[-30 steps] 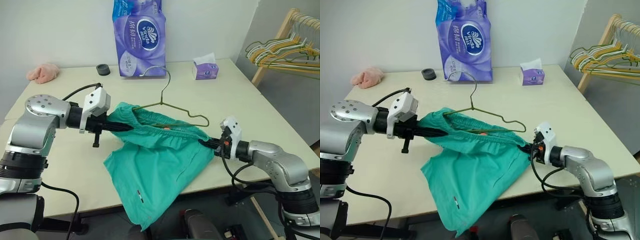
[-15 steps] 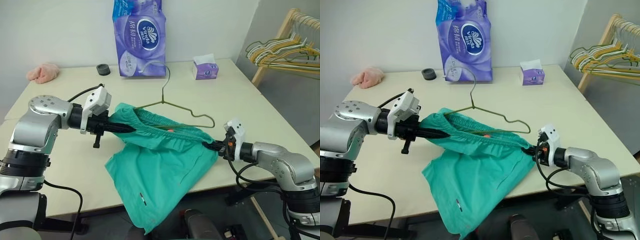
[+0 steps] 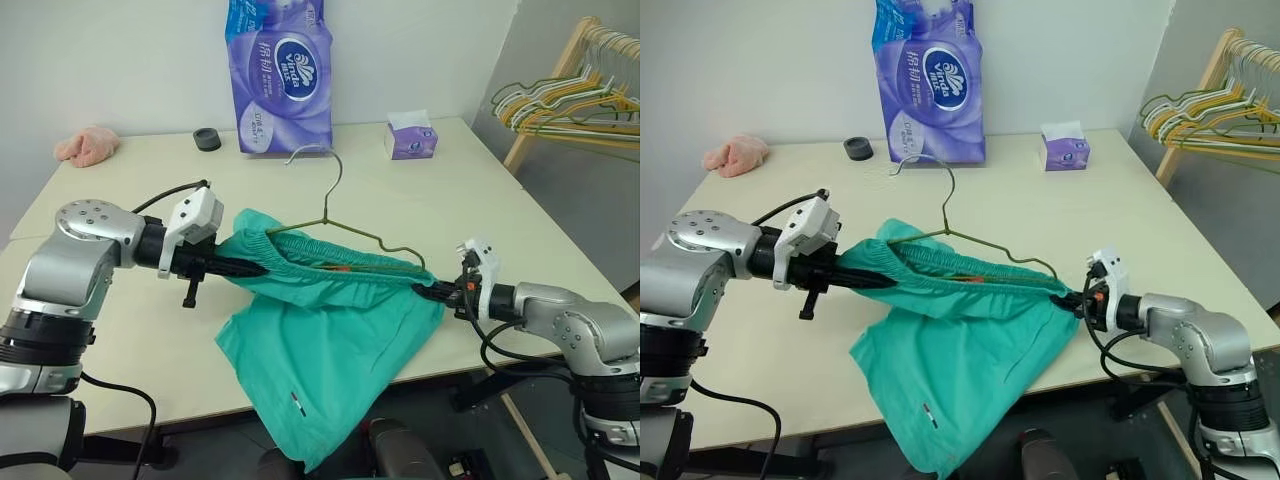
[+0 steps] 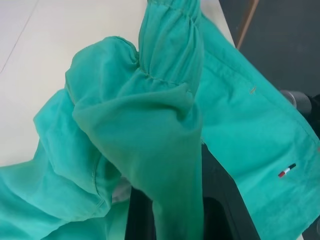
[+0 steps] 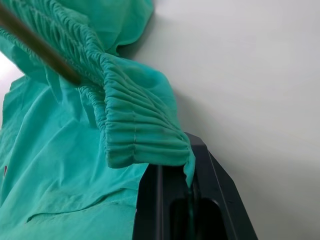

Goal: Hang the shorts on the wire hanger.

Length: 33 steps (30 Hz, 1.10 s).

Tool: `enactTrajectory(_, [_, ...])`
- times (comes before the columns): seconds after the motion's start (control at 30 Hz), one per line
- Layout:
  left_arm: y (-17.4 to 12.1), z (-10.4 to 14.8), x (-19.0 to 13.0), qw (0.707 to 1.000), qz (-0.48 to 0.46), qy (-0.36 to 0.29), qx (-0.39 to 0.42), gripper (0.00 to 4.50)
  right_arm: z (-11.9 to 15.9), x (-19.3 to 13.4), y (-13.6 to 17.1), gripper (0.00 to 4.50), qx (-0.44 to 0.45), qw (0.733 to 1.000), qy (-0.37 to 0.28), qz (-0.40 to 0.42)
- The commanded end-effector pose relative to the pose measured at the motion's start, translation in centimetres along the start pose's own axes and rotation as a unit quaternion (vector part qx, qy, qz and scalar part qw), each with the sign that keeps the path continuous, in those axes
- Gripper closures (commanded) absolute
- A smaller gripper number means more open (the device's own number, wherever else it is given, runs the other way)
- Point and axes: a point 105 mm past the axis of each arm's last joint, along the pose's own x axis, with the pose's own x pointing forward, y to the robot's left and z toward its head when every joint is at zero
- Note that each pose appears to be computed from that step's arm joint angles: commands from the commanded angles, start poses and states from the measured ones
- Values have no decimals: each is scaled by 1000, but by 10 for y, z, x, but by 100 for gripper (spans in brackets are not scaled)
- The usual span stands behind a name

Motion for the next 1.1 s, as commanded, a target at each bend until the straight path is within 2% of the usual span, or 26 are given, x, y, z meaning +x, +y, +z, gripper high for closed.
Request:
enactTrajectory(0.03, [0,2,-10,999,11,20,24,450,9,-7,1,449,-26,1000,-9,-10])
enactTrajectory(0.27, [5,-9,-13,998,26,51,29,450,13,-18,1,449,-49,999,1,-6])
enactTrajectory(0.47, [13,-21,-14,995,48,80,34,450,21,-31,1,449,-129,991,30,-10])
enactTrajectory(0.53, [14,-27,-10,993,50,100,48,450,31,-27,4,449,-177,984,34,-6])
enactTrajectory(0.83, [22,-27,26,988,66,100,95,450,72,15,44,449,-351,935,31,41])
enactTrajectory(0.97, [24,-25,37,988,78,87,104,450,84,27,49,449,-378,925,20,37])
enactTrajectory(1.1, [21,-23,42,989,82,69,97,450,85,25,48,449,-395,917,28,49])
